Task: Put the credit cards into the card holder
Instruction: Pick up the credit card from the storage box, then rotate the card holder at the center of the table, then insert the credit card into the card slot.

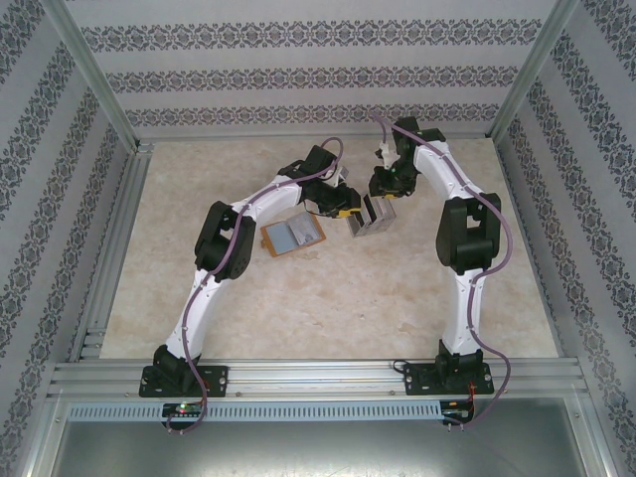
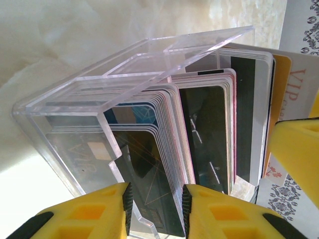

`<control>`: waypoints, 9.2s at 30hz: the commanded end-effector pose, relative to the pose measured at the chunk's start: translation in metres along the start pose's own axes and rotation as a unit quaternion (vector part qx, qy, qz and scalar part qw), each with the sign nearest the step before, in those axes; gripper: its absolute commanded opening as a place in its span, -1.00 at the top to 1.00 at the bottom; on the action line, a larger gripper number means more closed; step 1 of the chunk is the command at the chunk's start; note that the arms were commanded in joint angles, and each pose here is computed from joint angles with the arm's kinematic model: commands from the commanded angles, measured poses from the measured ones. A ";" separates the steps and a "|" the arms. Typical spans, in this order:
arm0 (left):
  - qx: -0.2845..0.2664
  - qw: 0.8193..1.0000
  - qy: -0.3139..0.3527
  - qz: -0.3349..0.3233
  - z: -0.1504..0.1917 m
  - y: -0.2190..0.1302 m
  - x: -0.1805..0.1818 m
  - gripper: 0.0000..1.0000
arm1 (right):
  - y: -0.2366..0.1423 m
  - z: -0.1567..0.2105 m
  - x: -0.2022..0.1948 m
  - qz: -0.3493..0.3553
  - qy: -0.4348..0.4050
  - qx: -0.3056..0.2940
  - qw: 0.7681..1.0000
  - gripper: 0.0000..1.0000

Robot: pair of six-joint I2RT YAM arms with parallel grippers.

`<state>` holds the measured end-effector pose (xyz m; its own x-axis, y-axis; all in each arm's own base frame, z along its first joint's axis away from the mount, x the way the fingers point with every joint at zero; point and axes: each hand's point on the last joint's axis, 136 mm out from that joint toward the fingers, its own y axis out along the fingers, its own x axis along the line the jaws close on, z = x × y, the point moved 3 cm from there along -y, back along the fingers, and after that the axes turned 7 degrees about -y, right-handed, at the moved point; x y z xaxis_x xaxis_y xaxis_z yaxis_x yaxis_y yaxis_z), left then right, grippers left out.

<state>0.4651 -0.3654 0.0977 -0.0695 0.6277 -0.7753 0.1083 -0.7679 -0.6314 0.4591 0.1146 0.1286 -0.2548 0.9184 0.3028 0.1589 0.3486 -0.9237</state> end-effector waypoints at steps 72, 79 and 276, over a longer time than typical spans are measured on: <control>-0.160 0.980 -0.058 -0.103 0.040 -0.177 0.080 0.30 | -0.057 -0.001 0.106 -0.257 -0.063 -0.123 0.956 0.82; -0.179 0.965 -0.125 -0.142 0.061 -0.197 0.128 0.30 | -0.025 0.002 0.128 -0.282 -0.070 -0.083 0.953 0.82; -0.083 0.891 0.131 -0.427 0.036 -0.136 0.144 0.72 | 0.120 0.031 0.150 -0.202 0.054 -0.027 0.978 0.79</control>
<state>0.4081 -0.1727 0.0726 0.0151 0.9997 0.0193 0.2983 0.0139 -0.9544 0.4123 0.2996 0.0603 -0.2353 0.6818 0.6926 0.1095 0.7267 -0.6782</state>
